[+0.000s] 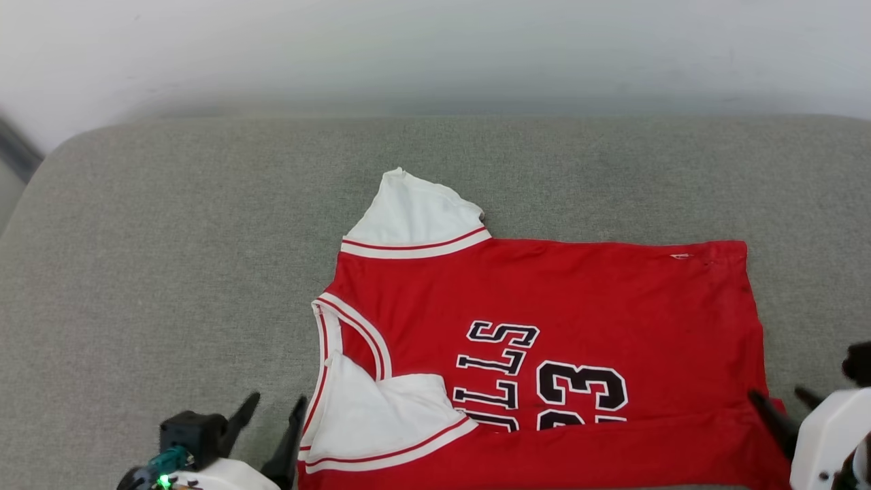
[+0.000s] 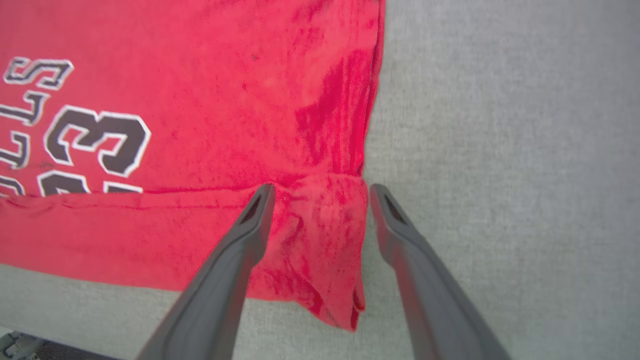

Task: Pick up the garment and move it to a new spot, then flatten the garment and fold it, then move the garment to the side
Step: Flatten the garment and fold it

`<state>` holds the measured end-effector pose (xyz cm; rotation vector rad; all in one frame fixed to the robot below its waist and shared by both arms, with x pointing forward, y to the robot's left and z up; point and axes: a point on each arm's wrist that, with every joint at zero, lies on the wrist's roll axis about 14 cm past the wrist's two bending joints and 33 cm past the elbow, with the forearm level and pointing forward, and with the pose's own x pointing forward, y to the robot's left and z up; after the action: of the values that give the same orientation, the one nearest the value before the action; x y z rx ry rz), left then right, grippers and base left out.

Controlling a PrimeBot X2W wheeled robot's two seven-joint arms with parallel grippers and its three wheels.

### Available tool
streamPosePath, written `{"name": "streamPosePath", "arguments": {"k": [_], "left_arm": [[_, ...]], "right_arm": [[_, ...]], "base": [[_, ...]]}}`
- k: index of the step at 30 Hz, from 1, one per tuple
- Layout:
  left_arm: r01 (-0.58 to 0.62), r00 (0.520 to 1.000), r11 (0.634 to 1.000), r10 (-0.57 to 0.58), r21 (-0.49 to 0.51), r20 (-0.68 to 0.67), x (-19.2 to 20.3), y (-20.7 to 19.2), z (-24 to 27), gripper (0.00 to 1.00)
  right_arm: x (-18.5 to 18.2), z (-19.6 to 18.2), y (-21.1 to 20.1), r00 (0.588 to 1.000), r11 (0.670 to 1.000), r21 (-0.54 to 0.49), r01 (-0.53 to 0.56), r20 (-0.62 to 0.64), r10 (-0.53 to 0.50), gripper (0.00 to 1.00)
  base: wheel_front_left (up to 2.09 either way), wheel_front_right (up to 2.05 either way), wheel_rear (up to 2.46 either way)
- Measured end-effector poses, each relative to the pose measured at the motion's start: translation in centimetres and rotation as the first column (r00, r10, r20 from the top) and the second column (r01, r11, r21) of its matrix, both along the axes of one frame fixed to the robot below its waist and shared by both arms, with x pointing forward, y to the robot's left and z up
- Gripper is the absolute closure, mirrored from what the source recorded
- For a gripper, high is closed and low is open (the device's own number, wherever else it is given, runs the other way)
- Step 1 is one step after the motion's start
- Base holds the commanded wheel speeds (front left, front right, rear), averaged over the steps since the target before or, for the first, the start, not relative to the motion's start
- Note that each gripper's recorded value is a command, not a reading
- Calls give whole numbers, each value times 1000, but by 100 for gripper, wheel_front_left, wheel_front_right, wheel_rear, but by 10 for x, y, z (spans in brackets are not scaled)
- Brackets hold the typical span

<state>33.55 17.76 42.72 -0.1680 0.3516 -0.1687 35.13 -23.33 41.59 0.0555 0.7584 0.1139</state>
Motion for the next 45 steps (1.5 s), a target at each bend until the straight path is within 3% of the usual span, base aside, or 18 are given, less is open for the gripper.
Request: {"name": "streamPosePath", "arguments": {"k": [5,11,14,16,17,18,26,33,40,45], "left_arm": [[-47,970,999,46,-1,238,23,8,48,0],[-72,903,997,74,-21,423,38,7,100,0],[-84,858,995,96,-47,504,40,5,126,0],[-80,845,996,94,-50,526,38,2,131,0],[-80,845,996,94,-50,526,38,2,131,0],[-61,846,997,77,-47,528,35,-3,129,0],[-57,844,997,76,-52,532,38,-9,125,0],[11,844,999,16,-46,536,66,-24,123,0],[174,871,983,-183,61,456,132,-50,117,0],[267,925,954,-294,138,242,189,-54,93,0]], "right_arm": [[32,60,3,959,999,37,7,282,-18,0],[42,107,14,850,998,58,-7,526,-24,0],[45,130,23,767,997,76,-32,641,-24,0],[45,135,24,729,998,53,-38,685,-9,0],[45,135,24,729,998,53,-38,685,-9,0],[44,138,24,695,998,42,-39,719,-3,0],[42,144,27,606,997,72,-24,794,-42,0],[47,139,20,593,998,69,14,803,-64,0],[57,128,7,609,997,56,56,789,-78,0],[65,114,2,633,995,55,79,769,-93,0]], "base": [[0,0,0],[0,0,0],[0,0,0],[0,0,0],[0,0,0],[0,0,0],[0,0,0],[0,0,0],[0,0,0],[0,0,0]]}}
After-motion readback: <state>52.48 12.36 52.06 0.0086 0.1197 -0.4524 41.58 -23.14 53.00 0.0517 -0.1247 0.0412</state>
